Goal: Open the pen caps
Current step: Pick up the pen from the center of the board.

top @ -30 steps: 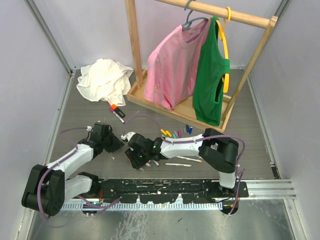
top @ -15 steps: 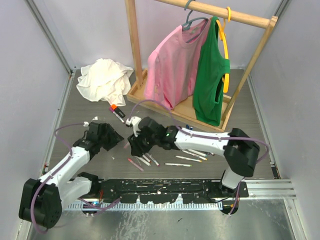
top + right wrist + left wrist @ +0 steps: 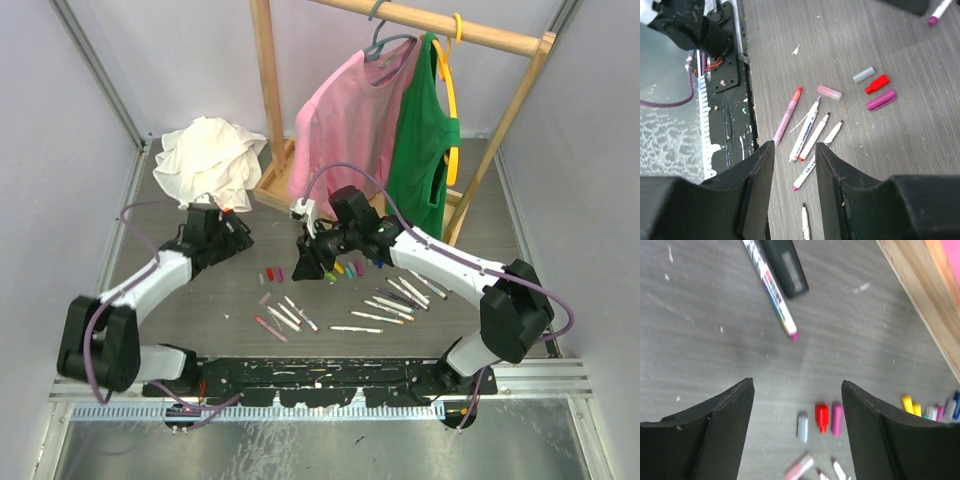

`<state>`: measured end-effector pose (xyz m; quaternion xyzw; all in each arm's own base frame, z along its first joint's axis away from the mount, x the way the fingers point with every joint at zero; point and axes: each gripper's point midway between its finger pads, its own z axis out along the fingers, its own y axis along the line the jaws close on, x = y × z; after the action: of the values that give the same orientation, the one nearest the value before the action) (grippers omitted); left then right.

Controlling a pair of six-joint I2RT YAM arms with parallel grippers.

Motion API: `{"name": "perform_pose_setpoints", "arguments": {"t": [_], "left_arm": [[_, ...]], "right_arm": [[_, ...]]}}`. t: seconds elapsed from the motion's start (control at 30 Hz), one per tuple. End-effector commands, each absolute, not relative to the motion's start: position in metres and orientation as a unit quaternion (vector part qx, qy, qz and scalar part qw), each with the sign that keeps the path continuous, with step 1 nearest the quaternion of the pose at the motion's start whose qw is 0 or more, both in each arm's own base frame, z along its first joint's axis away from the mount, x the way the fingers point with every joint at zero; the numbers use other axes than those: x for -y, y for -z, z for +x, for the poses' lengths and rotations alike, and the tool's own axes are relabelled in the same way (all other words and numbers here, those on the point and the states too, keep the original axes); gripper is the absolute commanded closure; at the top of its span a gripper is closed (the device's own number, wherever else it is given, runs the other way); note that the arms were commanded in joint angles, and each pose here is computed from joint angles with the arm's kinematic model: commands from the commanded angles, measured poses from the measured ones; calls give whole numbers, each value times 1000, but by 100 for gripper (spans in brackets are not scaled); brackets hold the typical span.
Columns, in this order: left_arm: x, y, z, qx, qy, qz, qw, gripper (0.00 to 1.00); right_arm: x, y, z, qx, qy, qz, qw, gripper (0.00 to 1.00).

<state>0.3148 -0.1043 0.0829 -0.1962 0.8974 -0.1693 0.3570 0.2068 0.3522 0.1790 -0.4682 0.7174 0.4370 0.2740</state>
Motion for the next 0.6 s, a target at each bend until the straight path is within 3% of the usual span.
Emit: {"name": "perform_pose_setpoints", "arguments": {"t": [0.0,0.1,0.13,0.5,0.57], "left_arm": [[88,-81,357,-902,99,-238,346,35],[85,-65,366,-921,60,-247,297,53],[86,-60,369,-926,51,-247,283,54],[89,-27,380,-944,25,-228,236,54],[90,-23,381,-948,23,-221,228,59]], "right_arm": [[-351,-200,189,-668,-459,-511,286,56],[-351,-196,191,-672,-455,-511,284,56],[-351,-194,192,-674,-454,-511,282,56],[-351,-189,194,-678,-450,-511,276,56],[-352,-189,194,-678,-451,-511,275,57]]}}
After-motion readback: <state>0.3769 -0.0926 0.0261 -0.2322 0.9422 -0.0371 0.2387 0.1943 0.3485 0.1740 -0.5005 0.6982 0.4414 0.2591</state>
